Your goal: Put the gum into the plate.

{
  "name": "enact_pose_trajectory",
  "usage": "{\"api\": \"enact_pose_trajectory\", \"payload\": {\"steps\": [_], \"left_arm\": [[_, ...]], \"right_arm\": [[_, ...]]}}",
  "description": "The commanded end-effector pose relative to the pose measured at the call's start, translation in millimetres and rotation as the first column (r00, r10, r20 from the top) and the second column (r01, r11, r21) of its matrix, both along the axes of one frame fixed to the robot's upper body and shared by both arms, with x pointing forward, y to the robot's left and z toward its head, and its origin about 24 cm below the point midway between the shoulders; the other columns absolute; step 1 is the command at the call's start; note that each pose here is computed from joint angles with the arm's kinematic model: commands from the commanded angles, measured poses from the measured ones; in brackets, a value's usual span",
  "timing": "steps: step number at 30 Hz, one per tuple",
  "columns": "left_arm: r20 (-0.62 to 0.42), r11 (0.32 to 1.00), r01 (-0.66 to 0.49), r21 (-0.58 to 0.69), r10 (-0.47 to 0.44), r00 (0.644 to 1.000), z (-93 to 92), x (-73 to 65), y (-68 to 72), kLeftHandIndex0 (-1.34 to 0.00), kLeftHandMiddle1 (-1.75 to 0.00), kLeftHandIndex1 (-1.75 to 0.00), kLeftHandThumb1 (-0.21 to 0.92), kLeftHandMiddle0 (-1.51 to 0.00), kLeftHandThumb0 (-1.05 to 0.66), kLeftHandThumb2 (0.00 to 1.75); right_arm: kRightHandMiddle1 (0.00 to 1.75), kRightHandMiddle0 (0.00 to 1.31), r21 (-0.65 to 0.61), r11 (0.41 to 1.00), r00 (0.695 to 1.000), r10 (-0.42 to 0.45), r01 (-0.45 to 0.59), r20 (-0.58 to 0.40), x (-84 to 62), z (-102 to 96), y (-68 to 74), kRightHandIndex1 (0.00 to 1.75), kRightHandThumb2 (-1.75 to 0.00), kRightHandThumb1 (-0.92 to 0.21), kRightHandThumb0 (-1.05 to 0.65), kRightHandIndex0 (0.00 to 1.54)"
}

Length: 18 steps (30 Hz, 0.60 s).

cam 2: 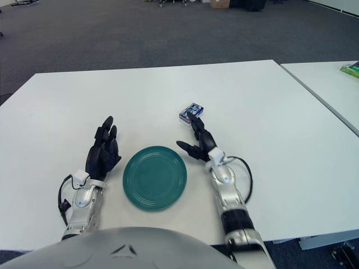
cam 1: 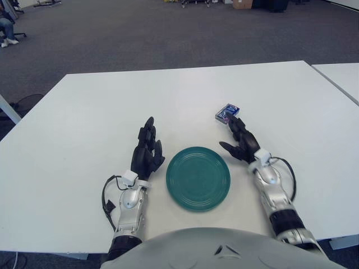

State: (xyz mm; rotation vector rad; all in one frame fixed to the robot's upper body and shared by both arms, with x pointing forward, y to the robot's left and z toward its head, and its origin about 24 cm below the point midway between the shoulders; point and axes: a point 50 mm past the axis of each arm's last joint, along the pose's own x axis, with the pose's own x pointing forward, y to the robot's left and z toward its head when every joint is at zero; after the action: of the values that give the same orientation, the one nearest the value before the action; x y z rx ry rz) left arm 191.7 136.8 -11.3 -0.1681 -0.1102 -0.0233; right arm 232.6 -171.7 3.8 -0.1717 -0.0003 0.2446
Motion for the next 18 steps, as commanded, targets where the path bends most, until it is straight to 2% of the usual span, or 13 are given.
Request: {"api": "enact_pose_trajectory", "payload": {"steps": [1,2,4,6,7,10,12,15,16,18], "left_arm": [[-0.133,0.998,-0.035,-0.060,0.026,0.991,-25.8,-16.3,-7.9,0.00,-0.01,-0.36,0.92,-0.16,-0.78,0.75],[-0.133,0.998,-0.036,-0.058,0.028,0.991,-26.1,-15.8,-8.3,0.00,-0.01,-0.37,0.92,-0.16,-0.78,0.75],[-0.129,0.998,-0.038,-0.046,0.032,0.991,-27.2,-15.0,-8.8,0.00,-0.01,-0.37,0.92,-0.15,-0.77,0.73],[-0.126,0.998,-0.039,-0.046,0.033,0.992,-28.1,-14.2,-9.5,0.00,-0.01,-0.37,0.92,-0.15,-0.77,0.72],[-0.126,0.998,-0.039,-0.051,0.032,0.991,-28.5,-13.7,-9.8,0.00,-0.01,-0.37,0.92,-0.15,-0.78,0.71],[-0.130,0.997,-0.037,-0.064,0.028,0.991,-29.6,-12.0,-10.6,0.00,-0.01,-0.37,0.92,-0.15,-0.78,0.70],[-0.129,0.997,-0.032,-0.065,0.023,0.991,-30.2,-10.8,-10.9,0.00,0.00,-0.36,0.92,-0.15,-0.79,0.70],[-0.119,0.999,-0.023,-0.039,0.018,0.993,-29.9,-10.3,-11.4,0.00,0.00,-0.33,0.92,-0.14,-0.81,0.69],[-0.112,0.999,-0.017,-0.027,0.014,0.994,-29.1,-10.0,-11.7,0.00,0.00,-0.32,0.92,-0.13,-0.82,0.69],[-0.104,1.000,-0.010,-0.016,0.009,0.995,-28.3,-9.7,-12.0,0.00,0.00,-0.30,0.92,-0.12,-0.83,0.68]], "right_arm": [[0.30,0.00,-0.061,0.997,0.997,-0.036,0.040,0.064,5.3,23.4,-25.6,0.01,-0.15,-0.92,-0.90,0.06],[0.33,0.00,-0.086,0.995,0.993,-0.038,0.048,0.108,8.9,32.9,-30.0,0.02,-0.16,-0.92,-0.90,0.08],[0.46,0.00,-0.194,0.976,0.965,-0.050,0.102,0.257,22.9,62.1,-40.4,0.03,-0.20,-0.92,-0.89,0.15],[0.56,0.00,-0.277,0.947,0.924,-0.049,0.164,0.378,33.2,87.7,-44.7,0.04,-0.24,-0.92,-0.88,0.20],[0.61,0.00,-0.296,0.938,0.912,-0.048,0.181,0.406,35.5,93.8,-45.3,0.04,-0.25,-0.92,-0.87,0.23],[0.68,0.00,-0.312,0.929,0.902,-0.050,0.200,0.428,38.5,98.1,-46.1,0.05,-0.27,-0.92,-0.86,0.26],[0.72,0.00,-0.355,0.902,0.879,-0.052,0.245,0.475,41.9,101.9,-45.2,0.05,-0.29,-0.92,-0.84,0.28],[0.83,0.01,-0.477,0.782,0.780,-0.019,0.401,0.625,56.6,115.9,-37.3,0.06,-0.30,-0.92,-0.78,0.34],[0.86,0.03,-0.505,0.749,0.758,0.006,0.429,0.652,66.9,120.3,-33.0,0.06,-0.30,-0.92,-0.75,0.36],[0.89,0.05,-0.529,0.720,0.742,0.029,0.449,0.670,78.0,124.2,-28.8,0.07,-0.30,-0.92,-0.72,0.39]]}}
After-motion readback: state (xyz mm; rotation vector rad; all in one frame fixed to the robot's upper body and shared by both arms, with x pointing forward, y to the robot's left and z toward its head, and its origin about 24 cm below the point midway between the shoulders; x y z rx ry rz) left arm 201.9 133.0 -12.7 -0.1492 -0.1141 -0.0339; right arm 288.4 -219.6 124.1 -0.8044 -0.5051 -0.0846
